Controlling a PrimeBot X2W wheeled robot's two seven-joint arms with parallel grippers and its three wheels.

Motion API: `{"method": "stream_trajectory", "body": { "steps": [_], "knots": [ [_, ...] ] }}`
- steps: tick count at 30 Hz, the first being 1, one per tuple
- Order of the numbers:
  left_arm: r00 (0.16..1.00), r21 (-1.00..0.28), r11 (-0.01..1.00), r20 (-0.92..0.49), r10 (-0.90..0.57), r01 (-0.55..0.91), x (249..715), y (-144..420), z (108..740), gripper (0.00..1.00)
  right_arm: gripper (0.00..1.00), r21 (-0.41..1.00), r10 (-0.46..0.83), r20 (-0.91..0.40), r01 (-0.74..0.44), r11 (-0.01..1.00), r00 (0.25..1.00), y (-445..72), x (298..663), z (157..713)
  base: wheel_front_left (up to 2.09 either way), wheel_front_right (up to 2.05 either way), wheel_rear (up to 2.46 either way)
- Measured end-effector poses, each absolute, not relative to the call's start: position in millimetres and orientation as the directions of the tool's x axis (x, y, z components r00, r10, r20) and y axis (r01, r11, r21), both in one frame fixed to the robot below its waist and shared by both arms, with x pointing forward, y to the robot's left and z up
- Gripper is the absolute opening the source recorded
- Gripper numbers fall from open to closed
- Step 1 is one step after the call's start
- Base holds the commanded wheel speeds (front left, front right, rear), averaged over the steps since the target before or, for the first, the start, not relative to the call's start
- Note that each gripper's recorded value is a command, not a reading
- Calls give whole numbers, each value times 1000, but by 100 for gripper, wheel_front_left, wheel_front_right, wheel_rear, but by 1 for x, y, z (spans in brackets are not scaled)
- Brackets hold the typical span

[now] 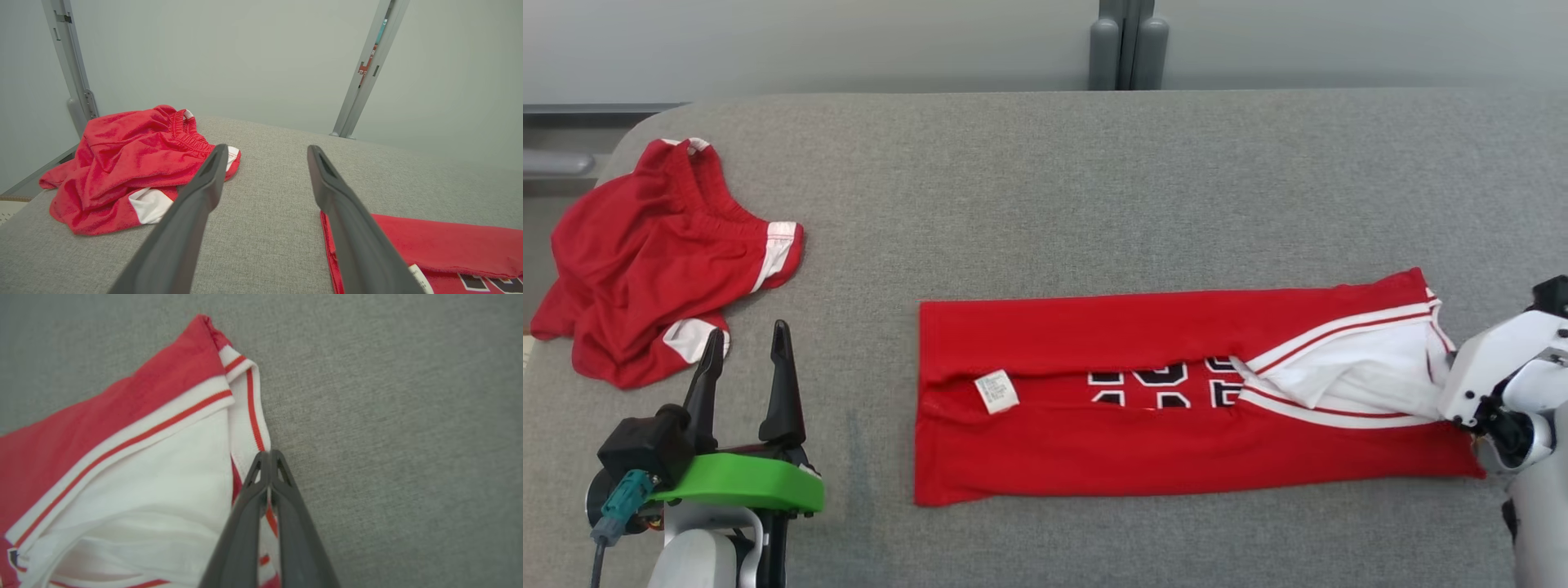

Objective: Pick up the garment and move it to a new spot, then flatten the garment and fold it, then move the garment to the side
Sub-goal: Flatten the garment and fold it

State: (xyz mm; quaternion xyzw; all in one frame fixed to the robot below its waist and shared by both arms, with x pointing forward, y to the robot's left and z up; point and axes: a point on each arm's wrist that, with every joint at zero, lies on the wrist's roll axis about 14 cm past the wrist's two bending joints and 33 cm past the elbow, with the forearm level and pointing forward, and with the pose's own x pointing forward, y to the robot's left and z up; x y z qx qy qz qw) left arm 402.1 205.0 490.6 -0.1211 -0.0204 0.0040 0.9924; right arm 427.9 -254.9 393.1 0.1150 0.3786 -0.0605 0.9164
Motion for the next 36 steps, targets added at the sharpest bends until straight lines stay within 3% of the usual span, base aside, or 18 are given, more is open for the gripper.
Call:
{"method": "stream_trajectory", "body": {
  "steps": [5,12,18,23,28,36],
  "knots": [
    [999,-252,968,49,7,5,404,200,493,100,0,111,-136,-632,263,958,763,-300,426,421,0,0,0],
    [997,-267,962,52,-49,61,407,178,493,100,0,0,-279,-557,336,942,782,-352,409,454,0,0,0],
    [995,-277,956,64,-79,93,408,165,497,100,0,-53,-303,-502,321,946,810,-352,402,475,0,0,0],
    [993,-277,955,77,-89,107,407,161,502,100,0,-53,-193,-459,189,980,867,-306,413,490,0,0,0],
    [993,-273,956,84,-87,107,404,163,505,100,0,-55,-3,-450,-24,998,893,-234,422,495,0,0,0],
    [995,-266,960,74,-66,84,397,172,502,100,0,32,310,-475,-335,942,824,-110,417,484,0,0,0]
  ]
}}
